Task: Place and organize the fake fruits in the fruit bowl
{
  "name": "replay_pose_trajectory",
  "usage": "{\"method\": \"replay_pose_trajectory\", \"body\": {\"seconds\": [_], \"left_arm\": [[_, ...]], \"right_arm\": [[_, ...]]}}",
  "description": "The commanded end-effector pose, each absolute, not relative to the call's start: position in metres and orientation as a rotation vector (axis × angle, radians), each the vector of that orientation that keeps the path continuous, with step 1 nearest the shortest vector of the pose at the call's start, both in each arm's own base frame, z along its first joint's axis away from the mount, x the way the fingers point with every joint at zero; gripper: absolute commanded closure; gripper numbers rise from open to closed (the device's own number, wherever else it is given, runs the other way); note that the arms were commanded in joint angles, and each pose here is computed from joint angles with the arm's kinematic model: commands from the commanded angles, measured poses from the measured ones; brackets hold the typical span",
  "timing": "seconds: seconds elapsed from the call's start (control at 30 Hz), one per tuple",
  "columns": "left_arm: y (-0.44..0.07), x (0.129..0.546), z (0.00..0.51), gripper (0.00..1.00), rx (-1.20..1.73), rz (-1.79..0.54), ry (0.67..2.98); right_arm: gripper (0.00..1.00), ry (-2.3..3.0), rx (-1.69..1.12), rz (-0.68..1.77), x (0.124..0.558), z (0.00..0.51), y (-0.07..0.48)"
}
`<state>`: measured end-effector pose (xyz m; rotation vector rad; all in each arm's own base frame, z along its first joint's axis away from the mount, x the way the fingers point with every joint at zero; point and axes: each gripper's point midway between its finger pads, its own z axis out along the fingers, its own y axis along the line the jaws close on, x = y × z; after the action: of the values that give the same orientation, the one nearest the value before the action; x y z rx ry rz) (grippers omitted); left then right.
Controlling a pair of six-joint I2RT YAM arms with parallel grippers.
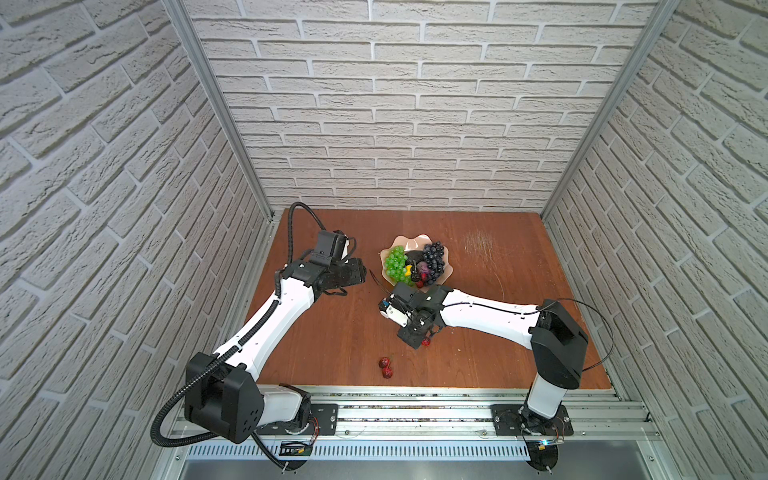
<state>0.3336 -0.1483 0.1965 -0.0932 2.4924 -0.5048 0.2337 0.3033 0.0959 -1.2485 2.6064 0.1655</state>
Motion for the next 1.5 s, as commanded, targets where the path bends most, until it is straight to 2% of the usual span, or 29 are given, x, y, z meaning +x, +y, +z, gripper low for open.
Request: {"method": "replay_pose_trajectory", "body": {"seconds": [0.0, 0.1, 0.2, 0.37, 0.63, 0.97, 1.27, 1.47], "left_arm": [[-0.143, 0.334, 0.201, 0.44, -0.105, -0.493, 2.463], [-0.143, 0.334, 0.201, 0.44, -0.105, -0.493, 2.465], [-0.143, 0.333, 0.201, 0.44, -0.108, -0.494, 2.464], [-0.142, 0.333, 0.2, 0.44, -0.112, -0.493, 2.467], [-0.142, 0.333, 0.197, 0.44, -0.111, -0.489, 2.475], [-0.14, 0.33, 0.194, 0.44, -0.124, -0.483, 2.477], [-0.14, 0.33, 0.197, 0.44, -0.118, -0.481, 2.469], [-0.141, 0.331, 0.196, 0.44, -0.119, -0.487, 2.471]], "right_arm": [[0.94, 2.609, -1.193, 0.198, 0.235, 0.116, 0.298], [0.8, 2.63, -1.206, 0.088, 0.237, 0.108, 0.284], [0.7, 2.657, -1.246, 0.004, 0.234, 0.093, 0.271], [0.65, 2.684, -1.313, 0.01, 0.223, 0.076, 0.269], [0.66, 2.653, -1.539, -0.01, 0.196, 0.047, 0.279], [0.69, 2.696, -1.585, -0.095, 0.193, 0.023, 0.27], [0.71, 2.652, -1.569, -0.096, 0.201, 0.032, 0.275], [0.66, 2.617, -1.569, -0.141, 0.209, 0.035, 0.274]]}}
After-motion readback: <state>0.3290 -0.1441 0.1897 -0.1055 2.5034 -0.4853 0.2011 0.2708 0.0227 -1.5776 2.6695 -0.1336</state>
